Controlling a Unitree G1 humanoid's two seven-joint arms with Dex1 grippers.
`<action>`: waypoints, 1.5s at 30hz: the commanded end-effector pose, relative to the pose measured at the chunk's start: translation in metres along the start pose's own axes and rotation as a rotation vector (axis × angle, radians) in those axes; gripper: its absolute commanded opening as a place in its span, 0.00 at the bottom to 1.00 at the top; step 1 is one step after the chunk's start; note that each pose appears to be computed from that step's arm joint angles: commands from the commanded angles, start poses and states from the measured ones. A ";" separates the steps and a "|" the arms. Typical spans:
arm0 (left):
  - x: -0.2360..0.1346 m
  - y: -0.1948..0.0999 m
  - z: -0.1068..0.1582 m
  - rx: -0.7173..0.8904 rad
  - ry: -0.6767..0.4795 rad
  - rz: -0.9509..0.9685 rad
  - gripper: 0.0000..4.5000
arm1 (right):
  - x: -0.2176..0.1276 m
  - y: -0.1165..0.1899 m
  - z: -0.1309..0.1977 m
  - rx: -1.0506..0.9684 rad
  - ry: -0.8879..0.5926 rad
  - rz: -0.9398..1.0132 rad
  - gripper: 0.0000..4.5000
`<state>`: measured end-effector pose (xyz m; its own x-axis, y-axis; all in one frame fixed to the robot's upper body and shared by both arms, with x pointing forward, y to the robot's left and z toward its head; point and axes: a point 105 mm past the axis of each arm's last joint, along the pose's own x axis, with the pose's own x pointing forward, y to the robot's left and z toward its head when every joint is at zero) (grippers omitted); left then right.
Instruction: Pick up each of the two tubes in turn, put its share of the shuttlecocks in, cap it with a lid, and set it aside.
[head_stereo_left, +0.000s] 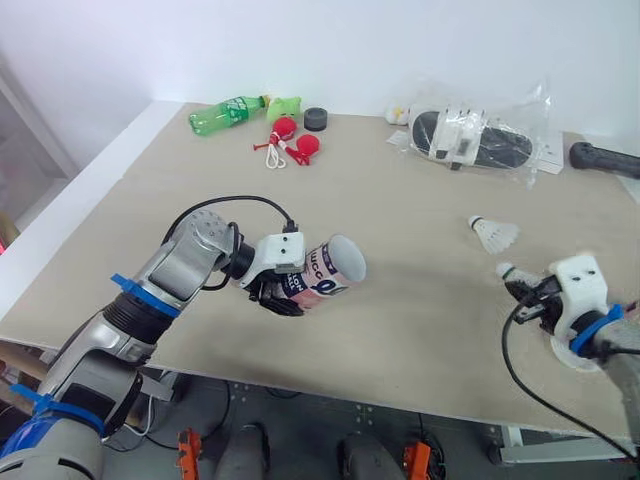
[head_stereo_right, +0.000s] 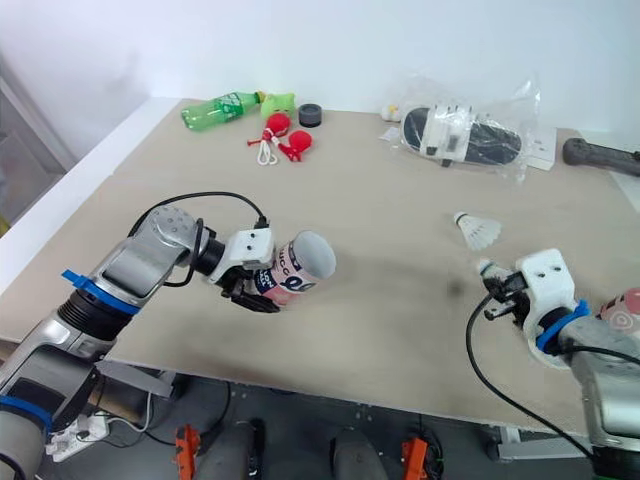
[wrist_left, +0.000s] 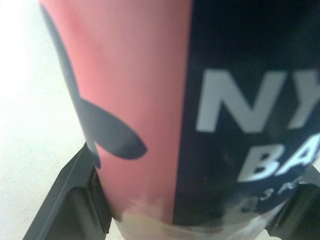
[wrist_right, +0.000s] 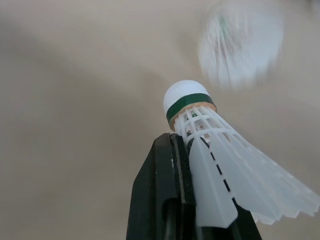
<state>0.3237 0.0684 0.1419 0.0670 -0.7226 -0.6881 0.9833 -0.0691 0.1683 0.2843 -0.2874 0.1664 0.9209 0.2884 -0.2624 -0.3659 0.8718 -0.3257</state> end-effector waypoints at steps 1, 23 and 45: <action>0.003 0.000 0.003 0.015 -0.001 -0.007 0.66 | -0.009 0.048 0.087 -0.187 -0.203 0.265 0.01; 0.004 0.003 0.004 0.007 -0.003 0.013 0.66 | 0.015 0.151 0.138 -0.538 -0.225 0.715 0.32; 0.006 0.002 0.003 0.016 -0.002 0.004 0.66 | 0.012 -0.037 0.030 0.141 -0.023 -0.289 0.99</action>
<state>0.3259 0.0620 0.1422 0.0712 -0.7303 -0.6794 0.9813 -0.0709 0.1790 0.3103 -0.2979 0.1933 0.9750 0.0865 -0.2045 -0.1318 0.9666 -0.2196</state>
